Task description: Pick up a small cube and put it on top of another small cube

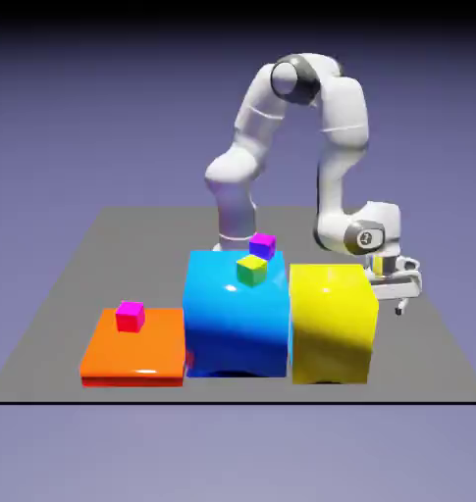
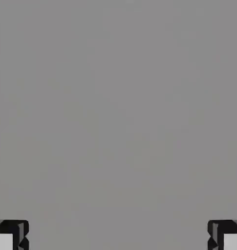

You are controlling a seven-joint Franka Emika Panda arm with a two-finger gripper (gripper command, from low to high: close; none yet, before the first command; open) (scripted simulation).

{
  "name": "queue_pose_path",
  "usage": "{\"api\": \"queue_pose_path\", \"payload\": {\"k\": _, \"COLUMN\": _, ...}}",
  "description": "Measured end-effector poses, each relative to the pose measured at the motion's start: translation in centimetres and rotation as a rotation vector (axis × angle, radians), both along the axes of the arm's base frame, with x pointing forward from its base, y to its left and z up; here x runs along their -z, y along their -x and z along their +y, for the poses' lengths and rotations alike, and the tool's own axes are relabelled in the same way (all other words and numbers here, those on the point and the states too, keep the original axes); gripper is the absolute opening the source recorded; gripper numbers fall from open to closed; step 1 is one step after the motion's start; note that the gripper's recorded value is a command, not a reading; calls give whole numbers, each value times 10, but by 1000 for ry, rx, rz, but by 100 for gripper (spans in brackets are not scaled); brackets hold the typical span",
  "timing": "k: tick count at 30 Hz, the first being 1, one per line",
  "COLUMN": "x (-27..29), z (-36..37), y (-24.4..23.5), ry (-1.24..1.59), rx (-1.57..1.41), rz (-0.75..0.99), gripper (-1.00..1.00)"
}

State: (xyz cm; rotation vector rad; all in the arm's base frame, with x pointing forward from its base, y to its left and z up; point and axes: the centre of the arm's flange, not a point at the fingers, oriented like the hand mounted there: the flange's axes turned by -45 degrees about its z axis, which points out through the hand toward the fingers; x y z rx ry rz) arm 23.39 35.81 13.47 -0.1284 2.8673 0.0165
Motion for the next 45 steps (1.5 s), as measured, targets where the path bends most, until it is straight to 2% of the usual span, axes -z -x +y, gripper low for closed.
{"api": "queue_pose_path", "payload": {"k": 10, "x": -7, "z": -33, "y": 34, "ry": 27, "rx": 79, "rz": -20, "gripper": 0}}
{"api": "queue_pose_path", "payload": {"k": 22, "x": -20, "z": -75, "y": 55, "ry": 26, "rx": 146, "rz": -189, "gripper": 0}}
{"api": "queue_pose_path", "payload": {"k": 35, "x": -22, "z": -130, "y": 59, "ry": -3, "rx": 180, "rz": -470, "gripper": 0}}
{"api": "queue_pose_path", "payload": {"k": 38, "x": -20, "z": -132, "y": 64, "ry": -13, "rx": 126, "rz": -484, "gripper": 0}}
{"api": "queue_pose_path", "payload": {"k": 45, "x": 8, "z": -129, "y": 40, "ry": -25, "rx": 127, "rz": -482, "gripper": 0}}
